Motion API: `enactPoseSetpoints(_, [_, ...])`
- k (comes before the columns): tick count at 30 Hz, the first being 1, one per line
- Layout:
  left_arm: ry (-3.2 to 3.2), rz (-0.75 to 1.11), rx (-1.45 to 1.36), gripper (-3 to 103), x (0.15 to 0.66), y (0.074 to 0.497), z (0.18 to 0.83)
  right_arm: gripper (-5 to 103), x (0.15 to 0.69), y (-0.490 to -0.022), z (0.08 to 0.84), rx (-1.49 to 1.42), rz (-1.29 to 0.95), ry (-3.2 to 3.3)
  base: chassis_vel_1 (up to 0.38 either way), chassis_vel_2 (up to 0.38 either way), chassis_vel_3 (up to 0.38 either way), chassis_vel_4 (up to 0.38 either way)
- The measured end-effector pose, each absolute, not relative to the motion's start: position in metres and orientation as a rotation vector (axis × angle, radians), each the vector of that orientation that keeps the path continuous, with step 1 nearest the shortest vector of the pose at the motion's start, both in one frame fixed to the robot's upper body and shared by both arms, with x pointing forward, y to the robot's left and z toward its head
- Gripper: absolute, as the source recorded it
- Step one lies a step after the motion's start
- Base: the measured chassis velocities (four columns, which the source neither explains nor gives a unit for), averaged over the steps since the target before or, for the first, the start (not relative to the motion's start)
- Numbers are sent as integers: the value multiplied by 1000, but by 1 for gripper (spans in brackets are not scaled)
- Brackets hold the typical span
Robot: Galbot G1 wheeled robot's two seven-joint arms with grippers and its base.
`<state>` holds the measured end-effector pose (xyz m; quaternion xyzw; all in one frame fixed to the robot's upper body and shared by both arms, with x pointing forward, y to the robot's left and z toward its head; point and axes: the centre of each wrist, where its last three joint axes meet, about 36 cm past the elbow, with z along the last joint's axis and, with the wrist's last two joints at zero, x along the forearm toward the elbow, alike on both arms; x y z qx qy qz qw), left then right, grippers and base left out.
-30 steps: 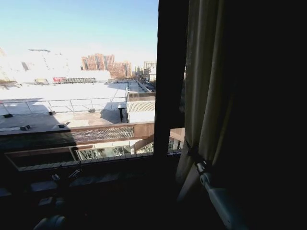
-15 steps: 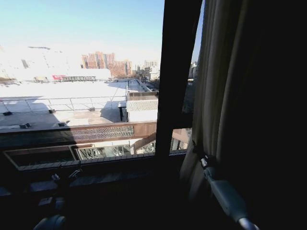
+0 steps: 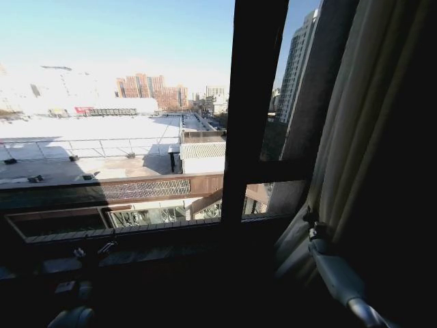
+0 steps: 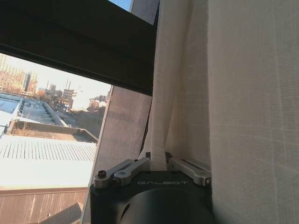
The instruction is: Open the curtains by pulling them apart, changing their state from closed to fully open.
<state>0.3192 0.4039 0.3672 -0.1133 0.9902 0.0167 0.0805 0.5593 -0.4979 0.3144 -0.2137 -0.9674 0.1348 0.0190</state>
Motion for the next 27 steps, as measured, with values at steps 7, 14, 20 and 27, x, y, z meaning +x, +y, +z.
enactPoseSetpoints(7, [2961,50,-339,100,319,404,367,3,529,-465,329,-329,320,-3091,0,0,0,0])
enactPoseSetpoints(14, [2961,50,-339,100,319,404,367,30,491,-404,350,39,221,-3156,0,0,0,0])
enactPoseSetpoints(20, [2961,50,-339,100,319,404,367,51,459,-358,378,166,112,-3216,0,0,0,0])
enactPoseSetpoints(27, [2961,50,-339,100,319,404,367,78,439,-346,399,201,100,-3246,0,0,0,0])
